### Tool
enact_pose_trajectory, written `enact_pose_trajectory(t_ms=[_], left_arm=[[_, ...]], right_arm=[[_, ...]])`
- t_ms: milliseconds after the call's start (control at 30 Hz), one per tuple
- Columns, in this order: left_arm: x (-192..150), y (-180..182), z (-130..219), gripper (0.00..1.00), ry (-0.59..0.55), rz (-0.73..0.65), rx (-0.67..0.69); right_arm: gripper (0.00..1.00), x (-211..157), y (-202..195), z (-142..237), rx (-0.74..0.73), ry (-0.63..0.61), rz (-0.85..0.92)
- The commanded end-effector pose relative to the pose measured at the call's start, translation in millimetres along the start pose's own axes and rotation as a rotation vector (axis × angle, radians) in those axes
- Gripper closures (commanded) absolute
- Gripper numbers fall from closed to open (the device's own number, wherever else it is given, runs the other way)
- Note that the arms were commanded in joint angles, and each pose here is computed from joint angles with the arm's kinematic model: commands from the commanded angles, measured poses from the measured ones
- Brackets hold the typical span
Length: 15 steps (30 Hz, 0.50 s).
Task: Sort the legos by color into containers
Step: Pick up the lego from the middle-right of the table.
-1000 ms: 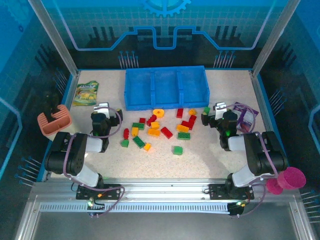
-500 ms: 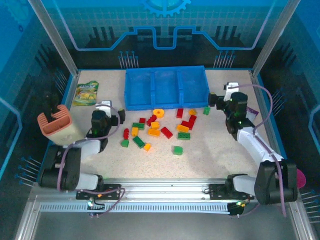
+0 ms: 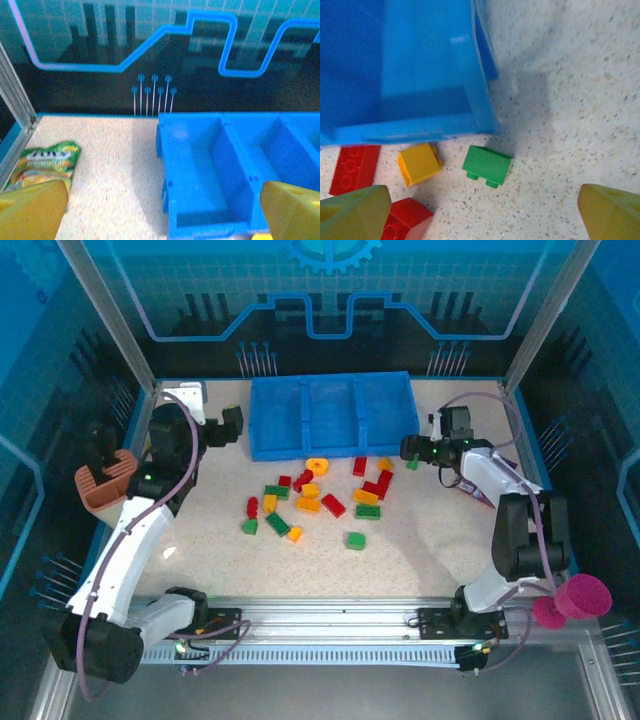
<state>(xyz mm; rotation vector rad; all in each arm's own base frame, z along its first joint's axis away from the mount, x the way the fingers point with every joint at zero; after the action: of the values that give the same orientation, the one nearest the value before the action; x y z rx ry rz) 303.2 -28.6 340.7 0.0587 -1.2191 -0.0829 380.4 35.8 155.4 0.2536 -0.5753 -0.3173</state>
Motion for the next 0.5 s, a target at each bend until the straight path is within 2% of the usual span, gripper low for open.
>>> enact_pose_trajectory(t_ms=[0, 233, 467], left_arm=[[-8.0, -2.2, 11.6, 0.01, 0.102, 0.003, -0.020], [-10.4, -1.6, 16.4, 0.01, 0.126, -0.025, -0.016], [-11.5, -0.2, 16.8, 0.01, 0.126, -0.035, -0.003]], right_arm=[[0.08, -0.8, 3.9, -13.2, -0.023, 0.072, -0.034], [0.15, -5.3, 5.5, -50.8, -0.127, 0.134, 0.003], [0.28, -2.1, 12.3, -61.7, -0.217, 0.171, 0.051]])
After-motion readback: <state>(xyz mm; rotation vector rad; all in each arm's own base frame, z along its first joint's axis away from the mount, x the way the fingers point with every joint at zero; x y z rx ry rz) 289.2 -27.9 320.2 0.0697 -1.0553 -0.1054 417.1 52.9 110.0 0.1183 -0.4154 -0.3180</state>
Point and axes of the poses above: each hand's point on the last joint's axis, 136 mm out from that joint toward the fingers, its own z axis back along the fingers, its own y axis along the line the jaws close on, x = y × z, the point moved 7 cm from there along z, back along the fingers, and after that the axes turned 11 degrees about -z, right-handed, at the moved point
